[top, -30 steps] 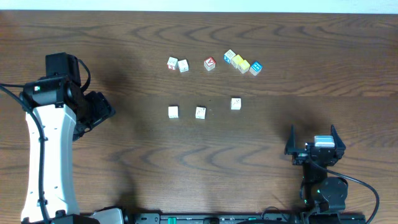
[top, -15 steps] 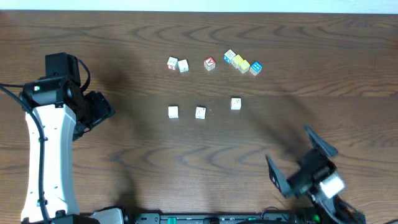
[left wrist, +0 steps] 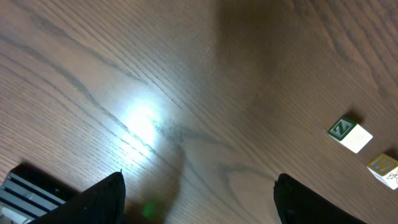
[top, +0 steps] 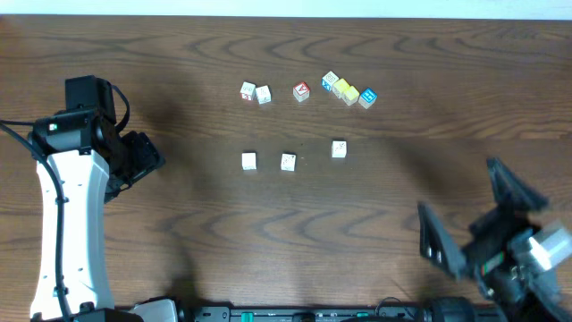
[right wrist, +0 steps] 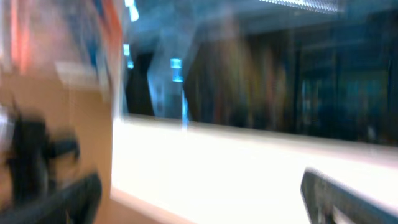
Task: Lift 3 blocks
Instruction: 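Move the right gripper over the front-right white block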
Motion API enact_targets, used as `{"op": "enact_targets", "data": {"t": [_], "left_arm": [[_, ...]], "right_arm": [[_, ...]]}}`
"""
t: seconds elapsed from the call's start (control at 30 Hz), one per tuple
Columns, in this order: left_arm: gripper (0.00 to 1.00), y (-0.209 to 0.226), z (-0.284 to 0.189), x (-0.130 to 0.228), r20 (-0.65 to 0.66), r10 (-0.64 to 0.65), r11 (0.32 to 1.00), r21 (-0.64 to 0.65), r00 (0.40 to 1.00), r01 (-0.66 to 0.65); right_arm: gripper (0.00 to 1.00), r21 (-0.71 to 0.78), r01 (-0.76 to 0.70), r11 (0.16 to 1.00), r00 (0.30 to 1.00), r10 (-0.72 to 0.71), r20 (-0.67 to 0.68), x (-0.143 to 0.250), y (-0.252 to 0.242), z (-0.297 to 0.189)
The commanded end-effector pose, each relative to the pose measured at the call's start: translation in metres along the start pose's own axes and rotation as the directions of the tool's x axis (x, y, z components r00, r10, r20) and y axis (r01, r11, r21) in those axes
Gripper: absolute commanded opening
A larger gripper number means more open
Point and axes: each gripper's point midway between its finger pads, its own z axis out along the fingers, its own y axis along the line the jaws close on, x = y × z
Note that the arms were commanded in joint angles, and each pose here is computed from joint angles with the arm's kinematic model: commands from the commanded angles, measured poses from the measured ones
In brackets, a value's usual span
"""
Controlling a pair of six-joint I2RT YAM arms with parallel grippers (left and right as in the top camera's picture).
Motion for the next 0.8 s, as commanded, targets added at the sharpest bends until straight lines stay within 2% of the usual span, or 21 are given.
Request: {"op": "enact_targets", "data": {"t": [0.0, 0.07, 0.17, 0.27, 0.33, 0.37, 0.47, 0.53, 0.6, 0.7, 0.77], "left_arm": [[0.77, 0.001, -0.005, -0.004, 0.018, -0.013, 1.0, -0.002, 1.0, 0.013], [0.77, 0.001, -0.005, -0.004, 0.018, -0.013, 1.0, -0.002, 1.0, 0.013], [0.77, 0.001, -0.005, -0.004, 0.018, -0.013, 1.0, -0.002, 1.0, 0.013], [0.77, 0.001, -0.005, -0.004, 0.018, -0.013, 1.0, -0.002, 1.0, 0.013], [0.77, 0.001, -0.005, -0.004, 0.018, -0.013, 1.0, -0.002, 1.0, 0.013], [0.77, 0.001, -0.005, -0.004, 0.018, -0.013, 1.0, -0.002, 1.0, 0.013], [0.77, 0.001, -0.005, -0.004, 0.018, -0.013, 1.0, -0.002, 1.0, 0.013], [0.77, 0.001, -0.005, -0.004, 0.018, -0.013, 1.0, -0.002, 1.0, 0.013], [0.77, 0.001, -0.005, -0.004, 0.019, -0.013, 1.0, -0.001, 1.0, 0.013], [0.77, 0.001, -0.005, -0.004, 0.018, -0.013, 1.0, -0.002, 1.0, 0.013], [0.77, 0.001, -0.005, -0.004, 0.018, -0.013, 1.0, -0.002, 1.0, 0.013]], "right_arm": [[0.99, 0.034, -0.022, 0.999, 0.976, 0.029, -0.218, 0.008, -0.019, 0.031], [0.99, 0.054, -0.127, 0.991, 0.911, 0.137, -0.389, 0.029, -0.025, 0.045], [0.99, -0.014, -0.293, 0.956, 0.808, 0.24, -0.539, 0.047, -0.013, 0.063], [0.99, -0.211, -0.537, 0.817, 0.722, 0.315, -0.616, 0.043, 0.022, 0.078], [0.99, -0.274, -0.633, 0.724, 0.677, 0.346, -0.649, 0.041, 0.031, 0.086], [0.99, -0.294, -0.66, 0.692, 0.664, 0.353, -0.659, 0.043, 0.032, 0.094], [0.99, -0.203, -0.73, 0.652, 0.574, 0.423, -0.701, 0.065, 0.025, 0.113], [0.99, -0.109, -0.729, 0.675, 0.528, 0.454, -0.718, 0.089, 0.021, 0.124], [0.99, 0.043, -0.672, 0.739, 0.492, 0.489, -0.72, 0.121, 0.013, 0.132], [0.99, 0.34, -0.416, 0.843, 0.463, 0.519, -0.719, 0.177, -0.013, 0.125], [0.99, 0.483, -0.219, 0.848, 0.43, 0.528, -0.732, 0.205, -0.026, 0.109]]}}
